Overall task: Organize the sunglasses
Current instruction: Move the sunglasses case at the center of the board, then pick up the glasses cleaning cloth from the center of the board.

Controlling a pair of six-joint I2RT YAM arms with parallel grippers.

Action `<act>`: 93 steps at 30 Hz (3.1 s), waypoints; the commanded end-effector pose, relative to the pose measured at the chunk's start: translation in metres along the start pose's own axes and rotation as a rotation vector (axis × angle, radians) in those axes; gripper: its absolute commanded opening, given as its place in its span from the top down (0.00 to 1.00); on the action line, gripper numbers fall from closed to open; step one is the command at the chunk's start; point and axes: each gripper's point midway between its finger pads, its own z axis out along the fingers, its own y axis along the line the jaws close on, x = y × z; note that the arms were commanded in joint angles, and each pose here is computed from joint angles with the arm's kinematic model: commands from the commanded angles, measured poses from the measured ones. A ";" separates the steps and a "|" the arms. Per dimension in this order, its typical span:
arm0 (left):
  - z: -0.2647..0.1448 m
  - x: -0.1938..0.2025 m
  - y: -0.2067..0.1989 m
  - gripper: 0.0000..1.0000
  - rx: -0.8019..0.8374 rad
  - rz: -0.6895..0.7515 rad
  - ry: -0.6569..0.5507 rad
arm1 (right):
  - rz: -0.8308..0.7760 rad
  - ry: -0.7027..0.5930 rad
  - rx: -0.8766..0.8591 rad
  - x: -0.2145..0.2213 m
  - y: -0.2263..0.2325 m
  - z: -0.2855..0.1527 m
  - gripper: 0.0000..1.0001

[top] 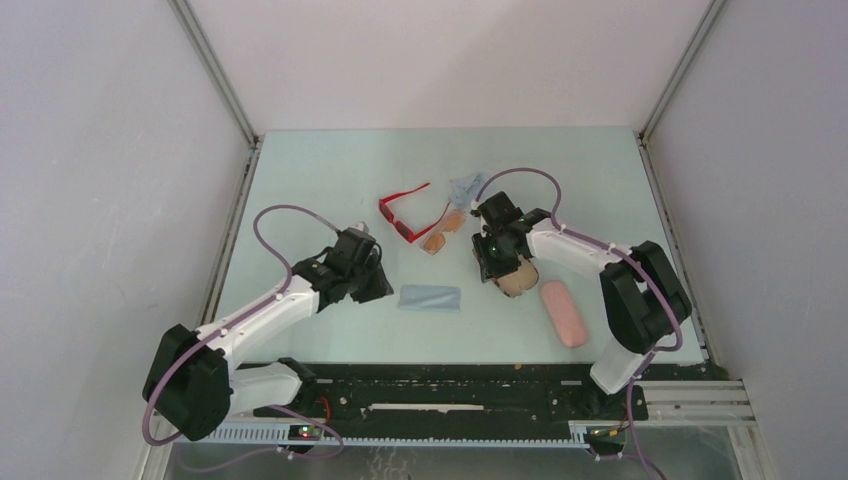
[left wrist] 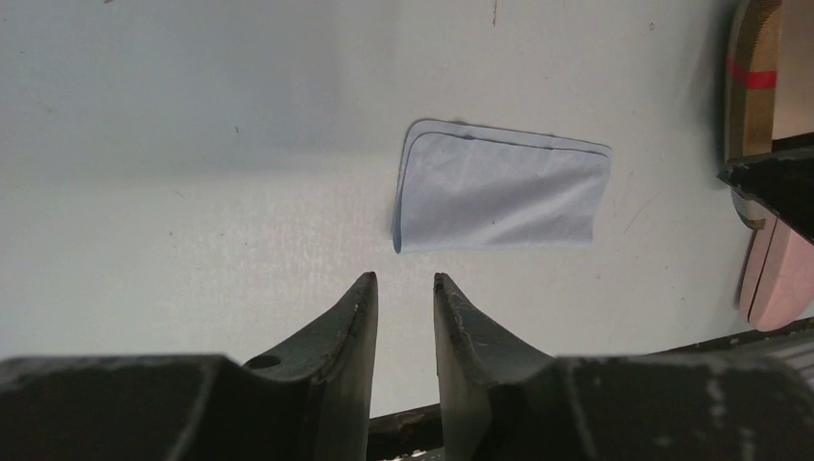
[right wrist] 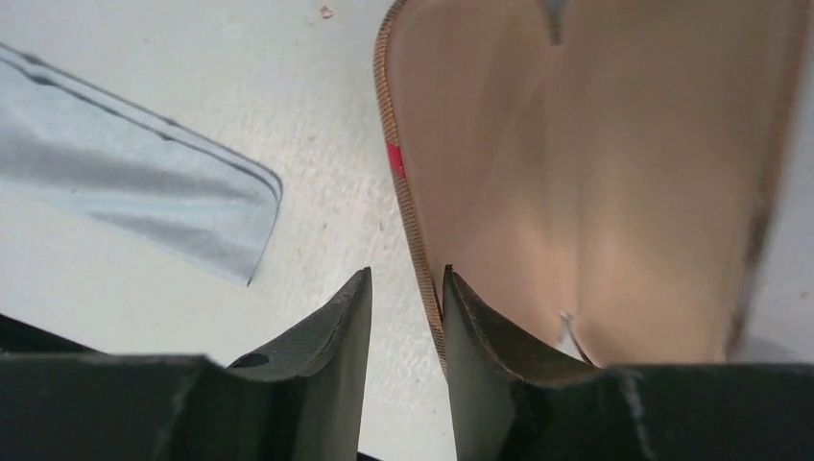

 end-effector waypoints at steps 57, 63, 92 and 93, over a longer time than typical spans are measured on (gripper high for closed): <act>0.077 0.031 0.017 0.59 -0.066 0.062 0.111 | 0.563 -0.287 0.026 0.027 0.060 0.028 0.61; 0.080 0.035 0.009 0.59 -0.014 0.074 0.145 | 0.565 -0.253 0.022 0.031 0.059 0.036 0.61; 0.067 0.044 0.022 0.57 -0.047 0.081 0.152 | 0.525 -0.222 0.055 0.047 0.056 0.042 0.64; 0.068 0.046 0.019 0.57 -0.031 0.078 0.165 | 0.525 -0.213 0.053 0.049 0.058 0.044 0.64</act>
